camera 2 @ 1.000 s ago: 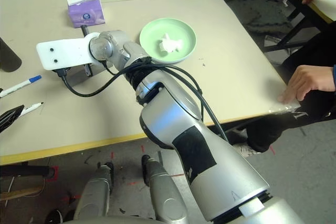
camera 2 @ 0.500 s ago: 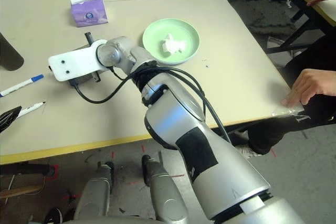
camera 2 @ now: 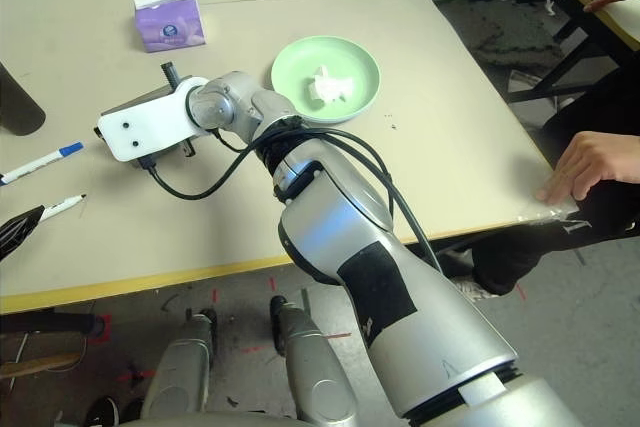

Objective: Organize and tidy the items on the table.

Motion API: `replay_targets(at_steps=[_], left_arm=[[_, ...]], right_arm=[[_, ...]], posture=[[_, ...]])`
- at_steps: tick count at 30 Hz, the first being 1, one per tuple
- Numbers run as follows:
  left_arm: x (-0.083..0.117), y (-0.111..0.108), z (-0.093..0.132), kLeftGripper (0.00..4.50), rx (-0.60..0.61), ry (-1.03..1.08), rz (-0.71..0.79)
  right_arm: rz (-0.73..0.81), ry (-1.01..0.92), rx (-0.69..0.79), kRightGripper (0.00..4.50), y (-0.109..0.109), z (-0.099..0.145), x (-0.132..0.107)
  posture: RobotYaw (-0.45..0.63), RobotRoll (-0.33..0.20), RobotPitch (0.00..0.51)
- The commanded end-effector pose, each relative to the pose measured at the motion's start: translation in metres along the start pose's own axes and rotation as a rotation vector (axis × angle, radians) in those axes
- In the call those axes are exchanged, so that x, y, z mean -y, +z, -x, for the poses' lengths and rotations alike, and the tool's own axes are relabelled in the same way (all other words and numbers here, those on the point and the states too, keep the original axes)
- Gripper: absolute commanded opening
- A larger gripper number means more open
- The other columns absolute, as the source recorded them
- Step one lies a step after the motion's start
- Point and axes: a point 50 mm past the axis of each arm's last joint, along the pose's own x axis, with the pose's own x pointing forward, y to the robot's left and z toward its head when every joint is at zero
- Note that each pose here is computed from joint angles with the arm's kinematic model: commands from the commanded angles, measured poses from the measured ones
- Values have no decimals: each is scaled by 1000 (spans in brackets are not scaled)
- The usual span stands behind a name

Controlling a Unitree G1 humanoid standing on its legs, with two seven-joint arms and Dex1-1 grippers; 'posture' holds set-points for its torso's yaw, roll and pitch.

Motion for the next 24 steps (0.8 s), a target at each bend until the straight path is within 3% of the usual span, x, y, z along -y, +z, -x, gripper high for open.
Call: replay_targets(at_steps=[1, 24], left_arm=[[3, 0, 2, 4500, -6, 4, -2], [6, -1, 2, 4500, -3, 16, 11]], right_arm=[[8, 38, -45, 161, -6, -1, -7], [6, 99, -27, 161, -10, 0, -20]], posture=[[53, 0, 322], [60, 0, 324]])
